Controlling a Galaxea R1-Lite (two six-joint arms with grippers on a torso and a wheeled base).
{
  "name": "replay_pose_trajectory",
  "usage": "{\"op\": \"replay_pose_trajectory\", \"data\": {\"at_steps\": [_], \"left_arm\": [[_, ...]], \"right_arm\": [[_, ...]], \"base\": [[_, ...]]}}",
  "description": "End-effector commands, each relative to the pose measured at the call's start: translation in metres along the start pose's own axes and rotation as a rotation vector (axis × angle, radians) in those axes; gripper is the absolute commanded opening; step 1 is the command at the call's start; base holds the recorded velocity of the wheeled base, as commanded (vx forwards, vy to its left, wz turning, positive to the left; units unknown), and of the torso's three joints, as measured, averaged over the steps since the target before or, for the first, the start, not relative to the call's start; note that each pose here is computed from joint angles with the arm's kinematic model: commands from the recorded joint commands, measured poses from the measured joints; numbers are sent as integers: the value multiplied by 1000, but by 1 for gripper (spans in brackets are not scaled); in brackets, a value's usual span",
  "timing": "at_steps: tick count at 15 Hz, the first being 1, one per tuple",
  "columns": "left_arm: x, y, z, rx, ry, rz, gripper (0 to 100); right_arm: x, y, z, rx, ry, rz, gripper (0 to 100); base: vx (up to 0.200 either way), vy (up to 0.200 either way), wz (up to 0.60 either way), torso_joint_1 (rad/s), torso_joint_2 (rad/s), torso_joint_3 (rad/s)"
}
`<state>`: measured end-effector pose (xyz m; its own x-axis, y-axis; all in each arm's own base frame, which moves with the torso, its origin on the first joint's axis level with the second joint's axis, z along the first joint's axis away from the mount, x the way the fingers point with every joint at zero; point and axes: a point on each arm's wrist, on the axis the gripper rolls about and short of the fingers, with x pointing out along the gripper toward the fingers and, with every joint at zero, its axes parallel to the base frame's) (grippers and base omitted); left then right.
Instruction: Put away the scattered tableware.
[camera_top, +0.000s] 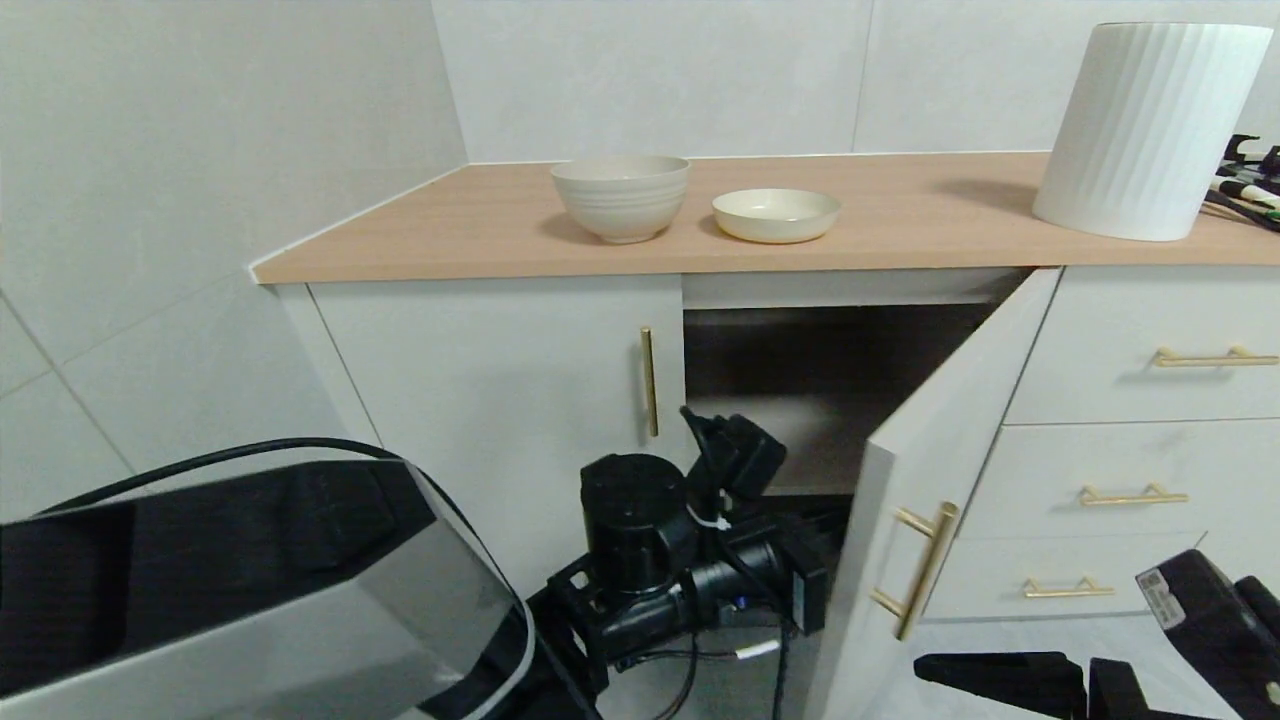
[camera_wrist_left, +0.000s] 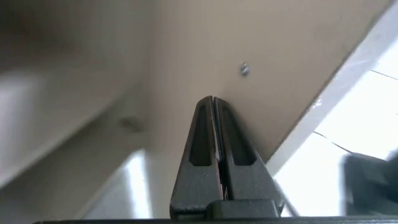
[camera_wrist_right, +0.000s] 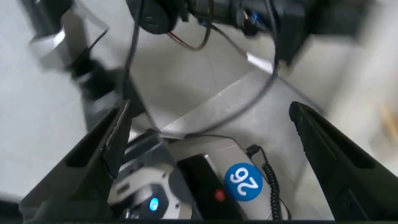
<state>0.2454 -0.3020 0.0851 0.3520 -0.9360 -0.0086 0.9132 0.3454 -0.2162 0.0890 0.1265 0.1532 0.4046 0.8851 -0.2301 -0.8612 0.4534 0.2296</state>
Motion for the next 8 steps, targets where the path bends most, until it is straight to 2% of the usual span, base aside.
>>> {"op": "replay_pose_trajectory", "data": {"at_steps": [1,2,3,4,5,6,7,8], "left_arm": [[15,-41,-1,10,-5,-112,0],[18,-53,-2,11,-3,-146,0],[22,-77,-7,10,12,-205,0],[22,-79,-7,10,13,-210,0],[20,-78,-6,10,12,-204,0],[16,-61,-1,9,-1,-141,0],[13,-52,0,9,-5,-106,0],[5,-37,4,7,-11,-52,0]], "right_arm": [[-6,2,-4,-26,4,34,100],[-7,3,-5,-32,6,49,100],[-10,4,-7,-37,11,87,100],[-10,4,-7,-38,11,96,100],[-10,4,-7,-38,11,96,100],[-10,4,-7,-38,9,94,100],[-10,4,-7,-38,9,94,100],[-10,4,-6,-38,8,92,100]], "base": [[0,0,0,0,0,0],[0,0,0,0,0,0],[0,0,0,0,0,0],[0,0,0,0,0,0],[0,0,0,0,0,0],[0,0,0,0,0,0],[0,0,0,0,0,0],[0,0,0,0,0,0]]}}
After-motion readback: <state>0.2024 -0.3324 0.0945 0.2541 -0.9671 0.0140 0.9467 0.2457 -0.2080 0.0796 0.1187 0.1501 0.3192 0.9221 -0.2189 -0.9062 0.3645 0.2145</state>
